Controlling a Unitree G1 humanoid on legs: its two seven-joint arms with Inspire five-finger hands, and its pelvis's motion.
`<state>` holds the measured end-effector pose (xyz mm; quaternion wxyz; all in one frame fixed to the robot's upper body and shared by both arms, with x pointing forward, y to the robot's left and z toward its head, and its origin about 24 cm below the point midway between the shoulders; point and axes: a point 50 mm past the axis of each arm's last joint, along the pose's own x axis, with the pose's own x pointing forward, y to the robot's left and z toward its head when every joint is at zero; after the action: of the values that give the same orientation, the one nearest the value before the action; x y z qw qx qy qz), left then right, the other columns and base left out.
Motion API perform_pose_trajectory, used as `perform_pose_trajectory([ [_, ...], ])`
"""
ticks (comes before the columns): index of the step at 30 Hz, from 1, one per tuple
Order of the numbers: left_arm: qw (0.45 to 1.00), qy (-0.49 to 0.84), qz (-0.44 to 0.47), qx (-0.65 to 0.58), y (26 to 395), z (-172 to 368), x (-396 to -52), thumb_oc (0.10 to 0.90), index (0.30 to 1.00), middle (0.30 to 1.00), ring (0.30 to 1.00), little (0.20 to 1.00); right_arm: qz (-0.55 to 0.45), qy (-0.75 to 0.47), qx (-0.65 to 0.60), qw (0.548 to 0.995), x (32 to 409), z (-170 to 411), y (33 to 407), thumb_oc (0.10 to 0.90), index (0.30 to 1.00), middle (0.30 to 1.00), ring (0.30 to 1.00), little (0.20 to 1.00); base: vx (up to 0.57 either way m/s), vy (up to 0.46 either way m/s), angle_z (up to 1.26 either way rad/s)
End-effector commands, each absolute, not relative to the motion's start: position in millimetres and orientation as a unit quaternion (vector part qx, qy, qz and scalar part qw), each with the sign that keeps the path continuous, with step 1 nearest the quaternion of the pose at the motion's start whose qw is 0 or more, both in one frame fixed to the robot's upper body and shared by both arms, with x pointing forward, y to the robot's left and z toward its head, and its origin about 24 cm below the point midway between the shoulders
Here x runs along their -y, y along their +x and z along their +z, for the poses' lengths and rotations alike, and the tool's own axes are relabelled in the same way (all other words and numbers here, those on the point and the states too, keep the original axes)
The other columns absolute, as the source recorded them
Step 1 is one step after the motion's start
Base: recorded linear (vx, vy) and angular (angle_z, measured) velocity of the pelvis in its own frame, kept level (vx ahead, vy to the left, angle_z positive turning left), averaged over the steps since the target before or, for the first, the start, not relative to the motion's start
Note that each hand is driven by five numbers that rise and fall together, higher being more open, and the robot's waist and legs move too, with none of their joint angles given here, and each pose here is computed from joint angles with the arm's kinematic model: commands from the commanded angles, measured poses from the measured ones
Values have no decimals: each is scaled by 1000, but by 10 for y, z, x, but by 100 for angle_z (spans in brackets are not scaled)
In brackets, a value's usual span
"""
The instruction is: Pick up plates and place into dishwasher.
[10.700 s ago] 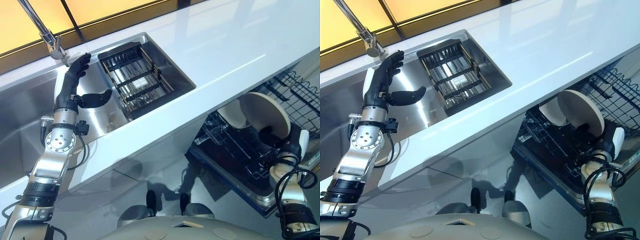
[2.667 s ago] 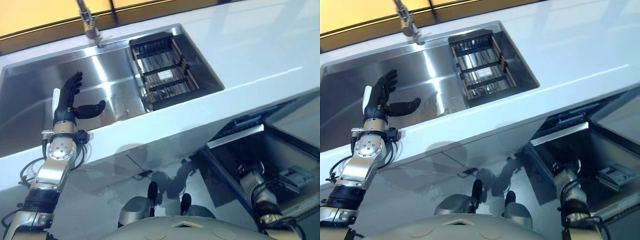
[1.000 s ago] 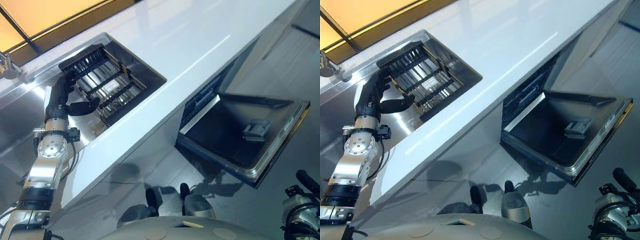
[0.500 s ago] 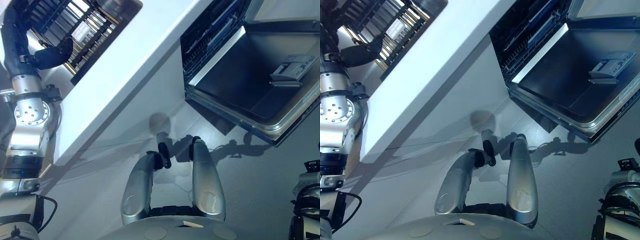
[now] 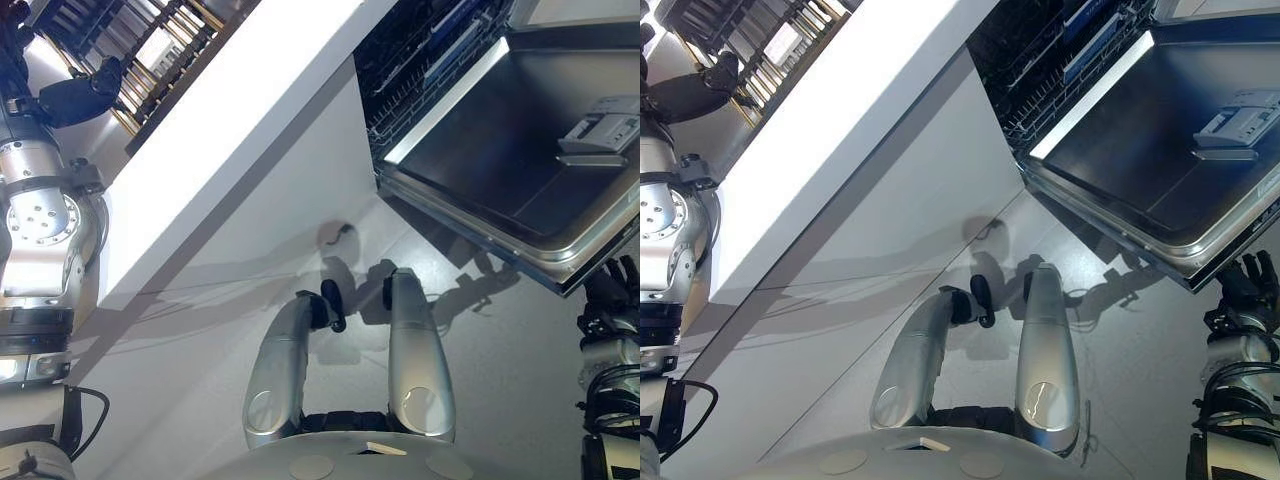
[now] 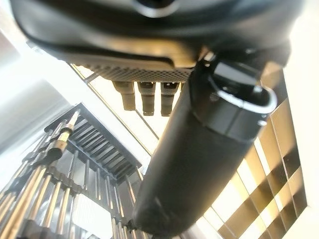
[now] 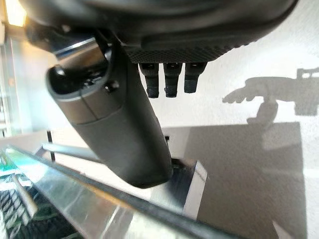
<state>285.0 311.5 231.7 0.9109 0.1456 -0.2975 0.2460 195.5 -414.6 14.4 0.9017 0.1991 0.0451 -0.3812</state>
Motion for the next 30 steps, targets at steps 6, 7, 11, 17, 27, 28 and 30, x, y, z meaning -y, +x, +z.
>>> perform_pose_trajectory([
  [6, 893, 104, 239, 367, 2625, 2515, -3165, 800, 900, 900, 900, 900, -189, 185, 119, 957, 3945, 911, 2578, 800, 900, 900, 900, 900, 6, 19, 4],
  [7, 894, 104, 235, 367, 2609, 2520, -3170, 800, 900, 900, 900, 900, -168, 183, 125, 961, 3895, 932, 2612, 800, 900, 900, 900, 900, 0, 0, 0],
  [11, 894, 103, 232, 369, 2558, 2540, -3199, 800, 900, 900, 900, 900, -97, 163, 158, 969, 3723, 1127, 2776, 800, 900, 900, 900, 900, 0, 0, 0],
  [17, 895, 96, 230, 369, 2505, 2553, -3239, 800, 900, 900, 900, 900, 14, 90, 207, 974, 3303, 1617, 3084, 800, 900, 900, 900, 900, -9, 37, -15],
  [27, 905, 92, 208, 360, 2562, 2551, -3186, 800, 900, 900, 900, 900, 185, 29, 329, 926, 2291, 2507, 3276, 800, 900, 900, 900, 900, 40, 28, -38],
  [28, 906, 91, 207, 357, 2578, 2549, -3181, 800, 900, 900, 900, 900, 213, 30, 348, 912, 2146, 2623, 3247, 800, 900, 900, 900, 900, 70, 38, -50],
  [30, 907, 91, 206, 355, 2586, 2534, -3186, 800, 900, 900, 900, 900, 231, 28, 356, 905, 2066, 2663, 3234, 800, 900, 900, 900, 900, 50, 32, -39],
])
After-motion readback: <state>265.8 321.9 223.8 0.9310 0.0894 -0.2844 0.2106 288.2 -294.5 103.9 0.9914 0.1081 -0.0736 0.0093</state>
